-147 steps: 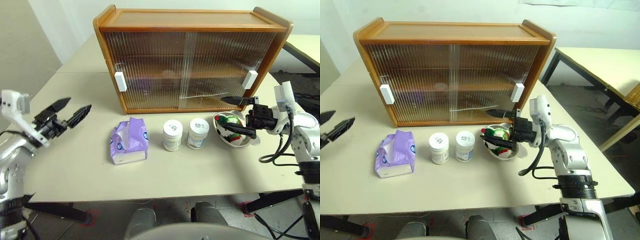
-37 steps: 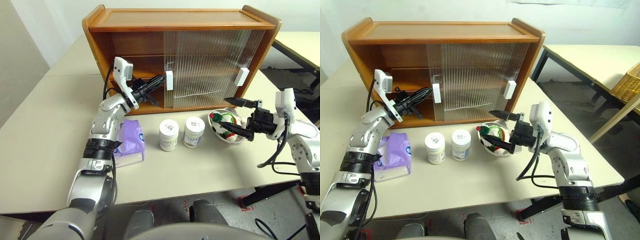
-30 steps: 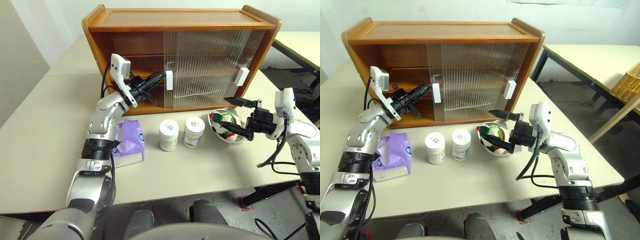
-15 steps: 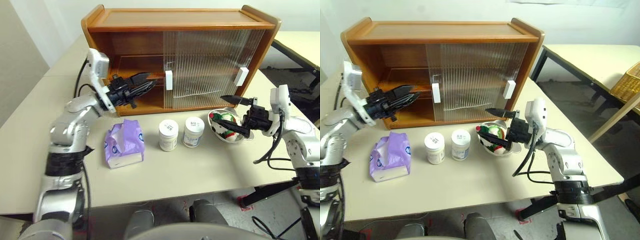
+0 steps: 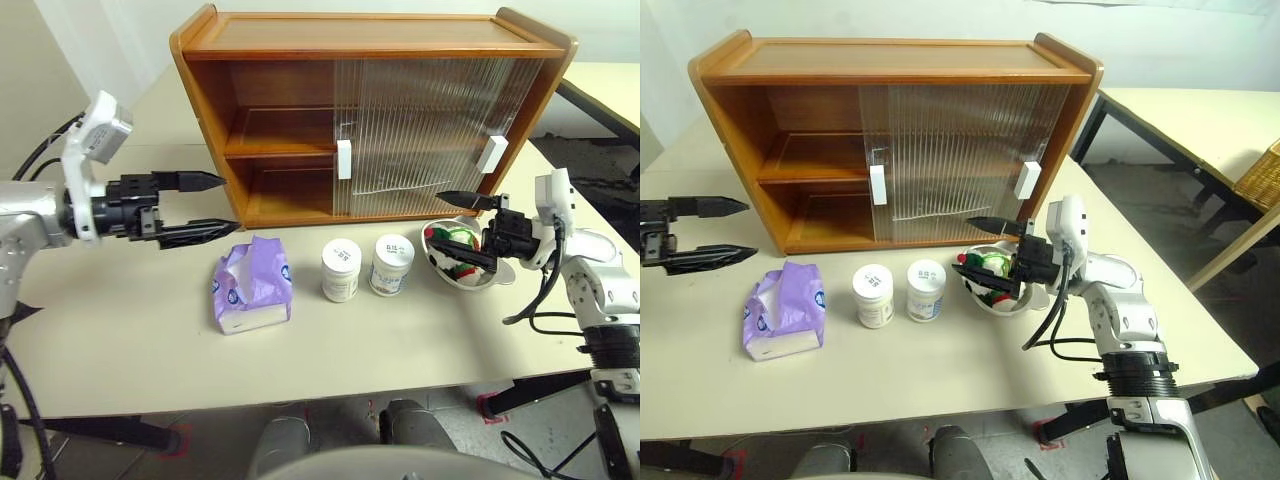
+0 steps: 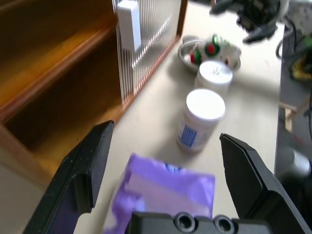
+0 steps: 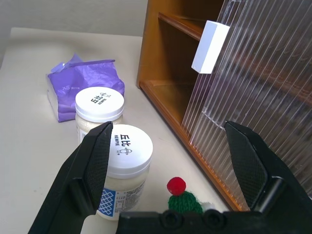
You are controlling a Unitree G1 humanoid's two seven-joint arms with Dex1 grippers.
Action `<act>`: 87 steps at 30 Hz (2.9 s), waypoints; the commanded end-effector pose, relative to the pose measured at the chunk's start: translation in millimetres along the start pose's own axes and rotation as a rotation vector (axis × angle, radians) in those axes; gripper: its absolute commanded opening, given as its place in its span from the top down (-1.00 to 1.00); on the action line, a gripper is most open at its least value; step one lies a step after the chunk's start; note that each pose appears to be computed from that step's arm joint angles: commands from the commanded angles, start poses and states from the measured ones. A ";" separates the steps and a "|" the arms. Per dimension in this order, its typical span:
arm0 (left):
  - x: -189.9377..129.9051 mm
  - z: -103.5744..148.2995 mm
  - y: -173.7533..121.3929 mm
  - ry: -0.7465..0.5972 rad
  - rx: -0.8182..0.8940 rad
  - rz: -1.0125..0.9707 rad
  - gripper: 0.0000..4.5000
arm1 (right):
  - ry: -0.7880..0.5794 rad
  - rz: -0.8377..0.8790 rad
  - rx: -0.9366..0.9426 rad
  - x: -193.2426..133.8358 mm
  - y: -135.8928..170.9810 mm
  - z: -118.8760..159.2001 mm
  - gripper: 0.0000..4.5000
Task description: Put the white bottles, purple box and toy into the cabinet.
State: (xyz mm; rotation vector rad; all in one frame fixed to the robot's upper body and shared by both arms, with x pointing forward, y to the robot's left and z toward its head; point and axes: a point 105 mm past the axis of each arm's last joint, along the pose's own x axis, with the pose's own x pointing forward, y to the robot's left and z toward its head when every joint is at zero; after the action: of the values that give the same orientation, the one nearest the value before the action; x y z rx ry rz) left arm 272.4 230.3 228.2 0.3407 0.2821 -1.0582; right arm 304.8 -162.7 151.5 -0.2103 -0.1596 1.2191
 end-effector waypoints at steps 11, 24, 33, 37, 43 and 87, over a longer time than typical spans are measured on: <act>-6.5 -46.7 -24.7 0.382 0.130 -0.301 -0.98 | 0.024 0.011 -0.009 -4.3 0.2 2.3 -1.00; 3.2 -81.3 -32.6 0.503 0.296 -0.400 -0.98 | 0.025 0.006 -0.007 -2.7 -1.0 3.7 -1.00; 39.0 -110.2 -41.1 0.450 0.373 -0.387 -0.98 | 0.024 -0.013 -0.006 -3.6 0.9 5.3 -1.00; 55.3 -123.4 -54.8 0.428 0.360 -0.382 -0.98 | 0.025 -0.021 -0.005 -3.3 2.3 5.3 -1.00; 63.8 -133.1 -76.0 0.438 0.358 -0.418 -0.98 | 0.027 -0.025 -0.005 -4.9 2.4 5.4 -1.00; 50.3 30.6 9.3 0.365 0.670 -0.367 0.99 | -0.013 -0.013 -0.007 14.9 3.4 0.5 -1.00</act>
State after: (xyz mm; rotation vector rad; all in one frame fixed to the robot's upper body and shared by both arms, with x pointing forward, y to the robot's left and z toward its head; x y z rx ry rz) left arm 301.3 174.2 240.9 1.0949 0.2854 -1.4496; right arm 306.5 -150.0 151.8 -0.1920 -0.1807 1.2021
